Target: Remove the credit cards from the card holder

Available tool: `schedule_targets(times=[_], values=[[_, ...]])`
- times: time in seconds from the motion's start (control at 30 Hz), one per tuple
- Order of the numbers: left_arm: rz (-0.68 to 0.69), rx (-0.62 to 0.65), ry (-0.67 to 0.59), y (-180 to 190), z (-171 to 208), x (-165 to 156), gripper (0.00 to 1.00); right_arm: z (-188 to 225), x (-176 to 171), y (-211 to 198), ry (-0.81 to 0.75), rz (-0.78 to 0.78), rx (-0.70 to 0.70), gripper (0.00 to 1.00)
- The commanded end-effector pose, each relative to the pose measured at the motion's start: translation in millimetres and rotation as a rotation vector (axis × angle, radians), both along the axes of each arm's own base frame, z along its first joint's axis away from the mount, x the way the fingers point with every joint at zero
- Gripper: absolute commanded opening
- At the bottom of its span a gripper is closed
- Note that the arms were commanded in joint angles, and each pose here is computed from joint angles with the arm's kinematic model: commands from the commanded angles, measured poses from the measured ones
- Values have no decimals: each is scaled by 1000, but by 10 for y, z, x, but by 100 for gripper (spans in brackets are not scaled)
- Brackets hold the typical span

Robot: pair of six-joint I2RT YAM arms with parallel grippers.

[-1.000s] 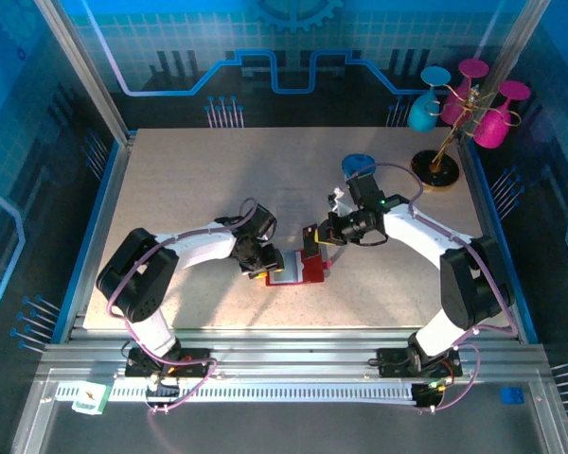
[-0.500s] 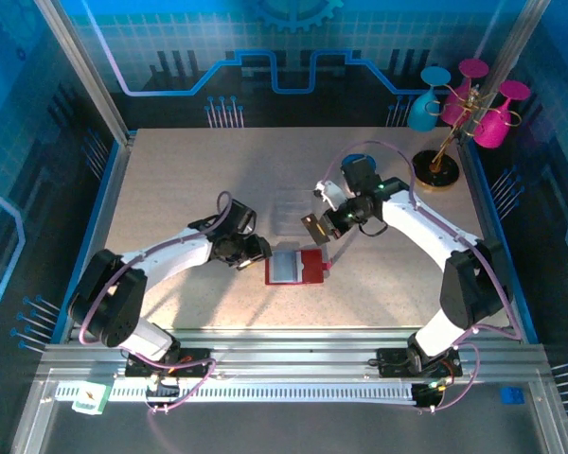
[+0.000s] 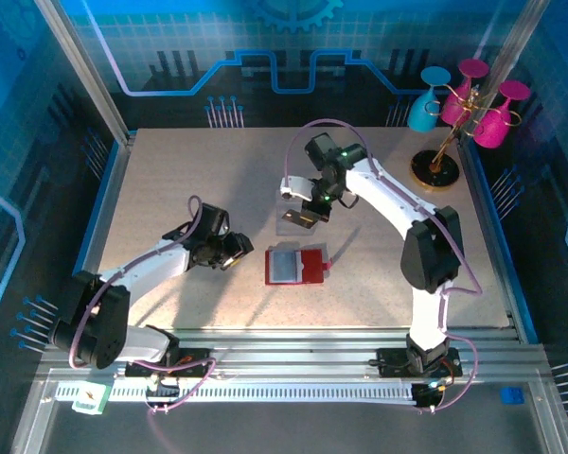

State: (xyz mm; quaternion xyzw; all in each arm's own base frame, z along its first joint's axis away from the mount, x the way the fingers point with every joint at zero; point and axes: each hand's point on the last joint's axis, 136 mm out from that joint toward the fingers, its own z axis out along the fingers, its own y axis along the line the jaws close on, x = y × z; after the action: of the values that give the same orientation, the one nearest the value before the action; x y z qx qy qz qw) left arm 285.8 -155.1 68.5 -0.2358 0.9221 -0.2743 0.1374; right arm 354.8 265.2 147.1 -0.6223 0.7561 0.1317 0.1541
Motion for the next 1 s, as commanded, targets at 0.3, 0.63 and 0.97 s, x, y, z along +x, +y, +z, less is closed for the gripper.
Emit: schedule_targets(times=[0.3,0.63,0.97], values=[[38,-65,-27,-30,93,31,47,-85,200,3,20,124,-146,0],[30,-62,-24,-46,85,66,47,-339,330,38,43,142,-182,0],[34,-59,-40,-44,110,116,47,-544,294,124,100,168,-165,0]])
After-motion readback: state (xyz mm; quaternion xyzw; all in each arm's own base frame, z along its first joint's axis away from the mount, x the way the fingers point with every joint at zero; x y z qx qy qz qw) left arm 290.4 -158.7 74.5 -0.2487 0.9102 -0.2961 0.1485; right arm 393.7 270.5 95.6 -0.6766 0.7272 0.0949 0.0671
